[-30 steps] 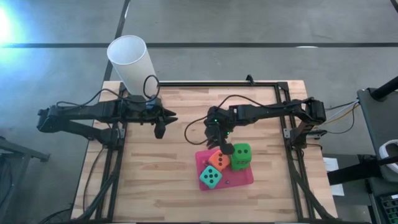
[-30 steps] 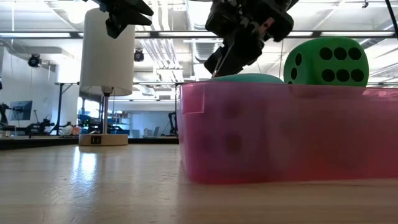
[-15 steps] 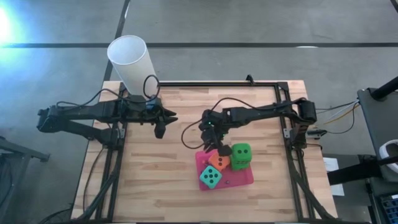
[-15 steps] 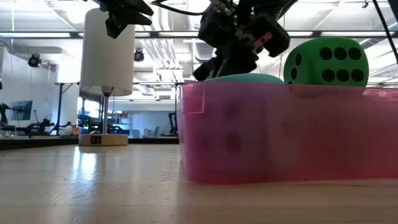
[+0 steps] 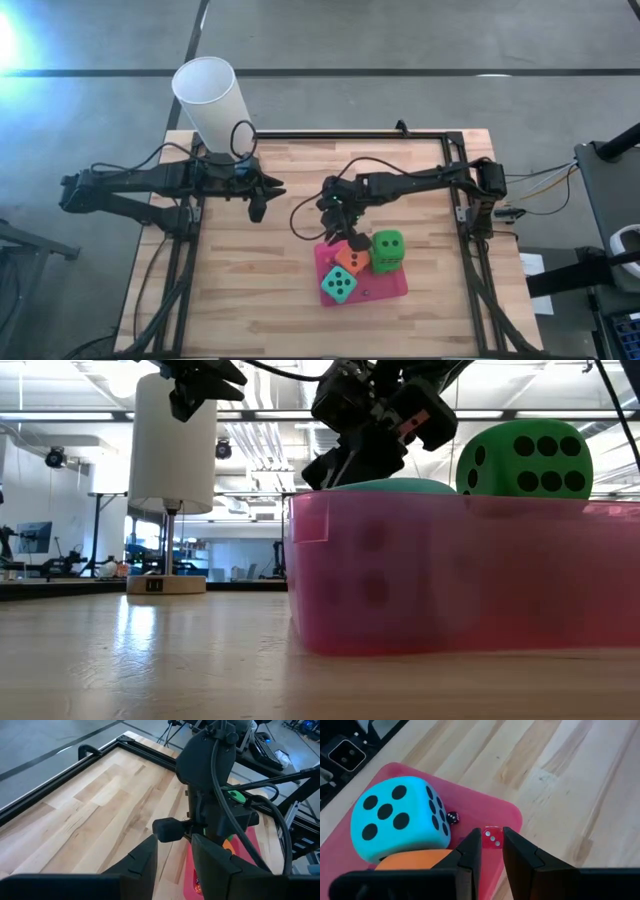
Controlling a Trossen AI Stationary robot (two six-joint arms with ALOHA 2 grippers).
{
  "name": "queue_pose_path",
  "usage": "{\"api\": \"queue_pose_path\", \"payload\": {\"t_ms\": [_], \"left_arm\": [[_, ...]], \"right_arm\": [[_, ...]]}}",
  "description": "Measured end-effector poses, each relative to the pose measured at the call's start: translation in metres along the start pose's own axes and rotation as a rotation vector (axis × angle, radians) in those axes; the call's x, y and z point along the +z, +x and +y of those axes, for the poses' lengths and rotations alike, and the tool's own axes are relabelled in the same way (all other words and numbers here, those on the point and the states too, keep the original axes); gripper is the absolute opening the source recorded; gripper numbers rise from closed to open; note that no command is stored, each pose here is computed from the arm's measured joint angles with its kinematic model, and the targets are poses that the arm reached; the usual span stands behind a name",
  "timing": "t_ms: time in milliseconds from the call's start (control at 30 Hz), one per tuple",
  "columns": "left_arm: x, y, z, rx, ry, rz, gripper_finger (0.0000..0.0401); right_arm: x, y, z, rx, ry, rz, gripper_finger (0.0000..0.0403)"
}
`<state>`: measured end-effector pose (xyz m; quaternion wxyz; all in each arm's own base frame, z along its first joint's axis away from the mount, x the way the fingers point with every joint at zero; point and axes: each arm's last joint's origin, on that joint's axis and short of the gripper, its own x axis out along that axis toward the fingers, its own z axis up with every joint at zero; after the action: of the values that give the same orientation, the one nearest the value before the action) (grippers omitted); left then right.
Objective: Pick & Place Dice
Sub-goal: Put the small red dice into the pink bin, then adjust the pink bin
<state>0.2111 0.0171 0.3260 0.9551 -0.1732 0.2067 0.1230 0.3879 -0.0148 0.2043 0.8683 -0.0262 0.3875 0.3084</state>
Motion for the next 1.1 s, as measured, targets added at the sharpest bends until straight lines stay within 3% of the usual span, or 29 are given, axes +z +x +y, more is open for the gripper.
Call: {"api": "queue_pose_path", "payload": {"t_ms": [400,667,867,1100], "left_arm": [[0.000,0.000,0.000,0.000,0.004,0.001,0.0129],[0.000,0.000,0.000,0.000,0.003,0.001,0.0125],[0.000,0.000,0.000,0.000,0.003,0.001,0.0130],[0.000,0.000,0.000,0.001,0.003,0.001,0.0125]], "right_arm": [[-0.002,0.003,0.000,-0.007,-0.088,0.008,0.0129],[-0.006,0.010,-0.005,-0.009,-0.102,0.004,0.0131],[-0.014,0.025,-0.010,0.077,-0.049,-0.007,0.0128],[-0.010,0.021,-0.009,0.061,-0.071,-0.011,0.0136]]}}
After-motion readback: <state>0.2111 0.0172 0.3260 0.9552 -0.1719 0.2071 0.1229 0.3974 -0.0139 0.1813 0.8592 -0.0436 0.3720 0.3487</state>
